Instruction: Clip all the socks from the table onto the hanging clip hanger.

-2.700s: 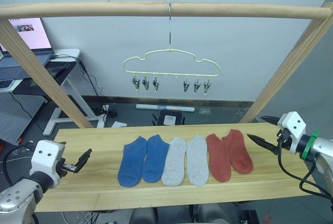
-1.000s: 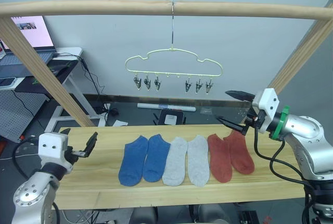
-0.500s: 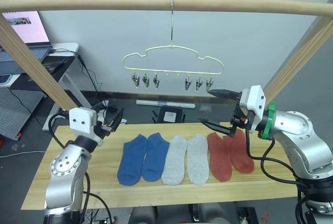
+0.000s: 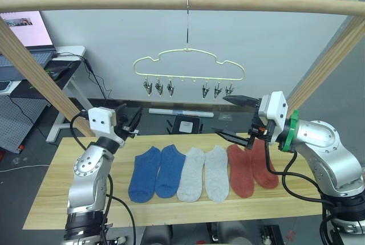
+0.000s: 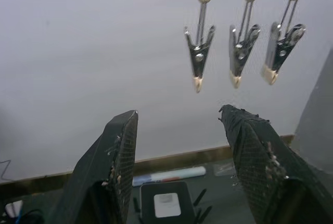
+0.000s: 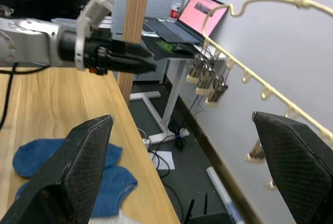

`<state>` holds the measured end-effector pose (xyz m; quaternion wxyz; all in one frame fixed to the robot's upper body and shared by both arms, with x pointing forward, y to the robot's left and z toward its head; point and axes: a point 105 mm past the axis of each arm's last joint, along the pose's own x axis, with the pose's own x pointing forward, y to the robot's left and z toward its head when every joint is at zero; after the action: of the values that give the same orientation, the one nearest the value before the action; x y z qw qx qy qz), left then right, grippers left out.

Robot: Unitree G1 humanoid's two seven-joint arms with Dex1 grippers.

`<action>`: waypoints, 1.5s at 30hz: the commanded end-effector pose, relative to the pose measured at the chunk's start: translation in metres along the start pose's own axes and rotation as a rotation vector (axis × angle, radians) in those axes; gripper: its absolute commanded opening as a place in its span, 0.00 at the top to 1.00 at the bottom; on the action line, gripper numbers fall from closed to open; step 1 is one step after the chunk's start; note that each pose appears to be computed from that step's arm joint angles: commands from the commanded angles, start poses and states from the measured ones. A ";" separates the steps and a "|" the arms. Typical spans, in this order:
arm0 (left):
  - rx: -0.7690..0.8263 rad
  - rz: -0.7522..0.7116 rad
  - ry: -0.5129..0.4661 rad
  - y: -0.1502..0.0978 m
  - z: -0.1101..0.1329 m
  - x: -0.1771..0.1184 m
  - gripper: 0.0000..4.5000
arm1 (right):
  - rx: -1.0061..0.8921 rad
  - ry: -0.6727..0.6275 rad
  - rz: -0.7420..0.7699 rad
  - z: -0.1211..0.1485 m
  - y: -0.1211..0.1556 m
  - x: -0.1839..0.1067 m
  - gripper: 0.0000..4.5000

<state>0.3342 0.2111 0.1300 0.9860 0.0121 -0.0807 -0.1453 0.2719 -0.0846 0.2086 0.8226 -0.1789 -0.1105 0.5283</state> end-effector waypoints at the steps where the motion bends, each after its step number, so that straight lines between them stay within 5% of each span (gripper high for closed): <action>1: 0.000 -0.027 -0.052 -0.003 0.012 0.009 0.40 | -0.037 -0.045 0.008 0.017 0.001 0.003 0.00; 21: 0.011 -0.069 -0.100 -0.002 0.028 0.050 0.40 | -0.047 -0.064 -0.022 0.020 0.002 0.010 0.00; 45: 0.029 -0.035 -0.194 0.000 0.042 0.061 0.40 | -0.050 -0.058 -0.018 0.019 0.003 0.010 0.00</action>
<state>0.3851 0.1944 0.1704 0.9741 0.0102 -0.1560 -0.1633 0.2742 -0.0751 0.2110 0.8287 -0.1713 -0.1168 0.5199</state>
